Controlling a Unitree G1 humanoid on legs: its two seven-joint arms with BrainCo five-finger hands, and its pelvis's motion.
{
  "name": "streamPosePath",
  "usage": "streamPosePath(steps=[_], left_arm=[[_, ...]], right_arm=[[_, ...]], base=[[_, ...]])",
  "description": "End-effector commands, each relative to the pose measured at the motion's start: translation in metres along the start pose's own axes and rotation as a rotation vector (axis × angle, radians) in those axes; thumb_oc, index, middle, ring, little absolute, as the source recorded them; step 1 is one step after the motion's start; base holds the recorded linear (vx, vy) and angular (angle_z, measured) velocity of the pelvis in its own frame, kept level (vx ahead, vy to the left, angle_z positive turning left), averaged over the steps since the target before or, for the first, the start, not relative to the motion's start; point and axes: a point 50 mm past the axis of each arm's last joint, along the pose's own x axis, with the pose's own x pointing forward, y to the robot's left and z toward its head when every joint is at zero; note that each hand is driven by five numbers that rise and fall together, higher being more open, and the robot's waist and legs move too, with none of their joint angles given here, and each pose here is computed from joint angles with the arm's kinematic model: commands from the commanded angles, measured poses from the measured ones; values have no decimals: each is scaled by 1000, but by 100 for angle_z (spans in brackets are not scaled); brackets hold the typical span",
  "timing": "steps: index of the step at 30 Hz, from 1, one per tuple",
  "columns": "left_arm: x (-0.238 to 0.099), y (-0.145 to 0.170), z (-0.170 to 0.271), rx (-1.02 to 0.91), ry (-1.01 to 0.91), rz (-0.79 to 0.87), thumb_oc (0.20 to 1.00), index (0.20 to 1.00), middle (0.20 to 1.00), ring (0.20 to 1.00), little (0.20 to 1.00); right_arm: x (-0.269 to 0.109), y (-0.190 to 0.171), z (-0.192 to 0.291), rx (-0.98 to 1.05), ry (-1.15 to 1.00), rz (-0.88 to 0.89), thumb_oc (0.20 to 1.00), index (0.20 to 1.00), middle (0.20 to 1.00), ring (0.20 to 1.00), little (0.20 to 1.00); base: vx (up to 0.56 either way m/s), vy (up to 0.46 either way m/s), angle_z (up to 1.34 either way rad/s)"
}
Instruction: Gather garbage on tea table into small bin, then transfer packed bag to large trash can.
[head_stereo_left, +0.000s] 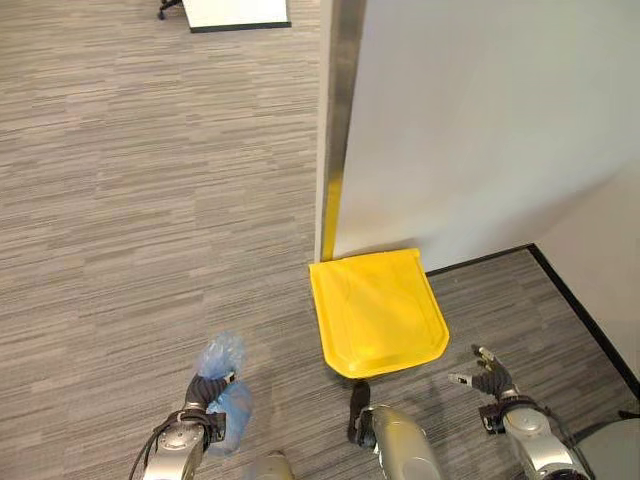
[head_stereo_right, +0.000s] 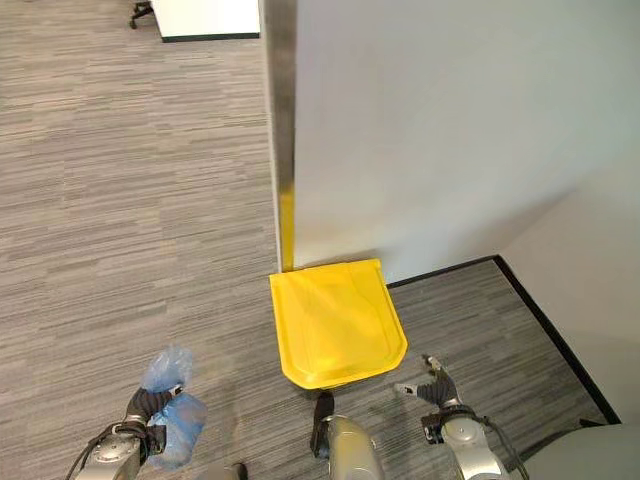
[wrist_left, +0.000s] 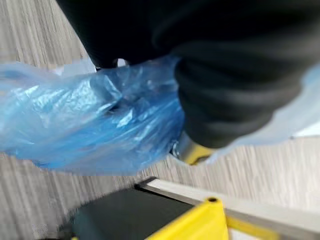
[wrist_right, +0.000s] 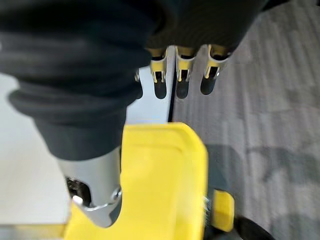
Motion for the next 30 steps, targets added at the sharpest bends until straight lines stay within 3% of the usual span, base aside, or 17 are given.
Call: streamPosePath(steps=[1, 14, 21, 30], left_arm=[[0, 13, 19, 20, -106, 13, 200, 200, 200, 200, 200], [1, 12, 29, 37, -142, 2, 200, 200, 200, 200, 200], [-2, 22, 22, 21, -113, 37, 200, 200, 200, 200, 200], [2, 3, 23, -1, -113, -18, 200, 200, 200, 200, 200]], right_arm=[[3, 9, 12, -30, -57, 35, 1000, 1000, 1000, 1000, 1000], [2, 23, 6, -57, -32, 94, 1000, 1000, 1000, 1000, 1000], [2, 22, 9, -33, -42, 82, 1000, 1000, 1000, 1000, 1000], [1, 4, 2, -33, -30, 26, 1000, 1000, 1000, 1000, 1000]], base=[[-5, -1, -26], [-128, 4, -8], [-43, -216, -5], [66, -210, 55]])
